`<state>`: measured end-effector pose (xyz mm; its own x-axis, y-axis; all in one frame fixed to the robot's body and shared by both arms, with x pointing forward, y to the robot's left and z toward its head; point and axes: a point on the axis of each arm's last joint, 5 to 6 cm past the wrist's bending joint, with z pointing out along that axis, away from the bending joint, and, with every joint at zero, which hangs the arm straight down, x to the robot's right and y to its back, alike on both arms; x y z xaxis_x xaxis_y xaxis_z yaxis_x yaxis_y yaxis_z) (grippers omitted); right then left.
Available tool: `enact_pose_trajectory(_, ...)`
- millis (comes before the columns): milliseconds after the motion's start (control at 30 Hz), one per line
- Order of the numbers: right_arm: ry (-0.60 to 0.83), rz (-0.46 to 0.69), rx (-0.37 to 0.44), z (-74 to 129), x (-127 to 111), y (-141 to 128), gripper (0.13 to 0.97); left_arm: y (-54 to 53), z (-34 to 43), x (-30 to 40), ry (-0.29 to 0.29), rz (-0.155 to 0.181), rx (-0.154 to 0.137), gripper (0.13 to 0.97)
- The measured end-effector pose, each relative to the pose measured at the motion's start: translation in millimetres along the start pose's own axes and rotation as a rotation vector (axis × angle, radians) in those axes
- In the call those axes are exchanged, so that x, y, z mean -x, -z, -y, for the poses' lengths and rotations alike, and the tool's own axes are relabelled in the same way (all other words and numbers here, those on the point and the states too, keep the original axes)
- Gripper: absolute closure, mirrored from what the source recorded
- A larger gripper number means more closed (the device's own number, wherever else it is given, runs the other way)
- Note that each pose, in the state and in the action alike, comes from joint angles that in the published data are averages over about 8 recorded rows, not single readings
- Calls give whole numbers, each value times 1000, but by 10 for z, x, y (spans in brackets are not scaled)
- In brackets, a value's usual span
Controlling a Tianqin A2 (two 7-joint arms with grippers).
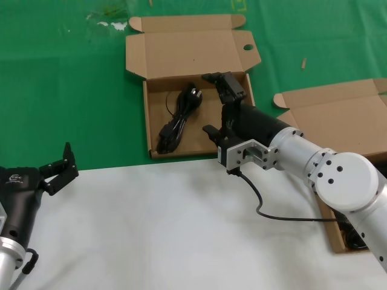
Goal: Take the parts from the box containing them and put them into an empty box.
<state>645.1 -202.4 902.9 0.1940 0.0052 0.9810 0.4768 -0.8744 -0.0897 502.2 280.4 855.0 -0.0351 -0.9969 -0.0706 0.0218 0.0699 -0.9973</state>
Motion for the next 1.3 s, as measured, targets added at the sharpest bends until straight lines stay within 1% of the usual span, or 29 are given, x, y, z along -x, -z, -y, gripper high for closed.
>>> enact_pose_trajectory(100,0,0,0,0,0,0,296,0,0,0,0,0,0,132)
enact_pose_trajectory(133,0,0,0,0,0,0,296,0,0,0,0,0,0,132)
enact_pose_trajectory(400,0,0,0,0,0,0,181,0,0,0,0,0,0,132)
enact_pose_trajectory(700,0,0,0,0,0,0,131,0,0,0,0,0,0,132)
enact_pose_trajectory(1067,-3,-1,0,0,2,2,130,0,0,0,0,0,0,132)
enact_pose_trajectory(1300,-71,-20,7,9,43,48,130,0,0,0,0,0,0,132)
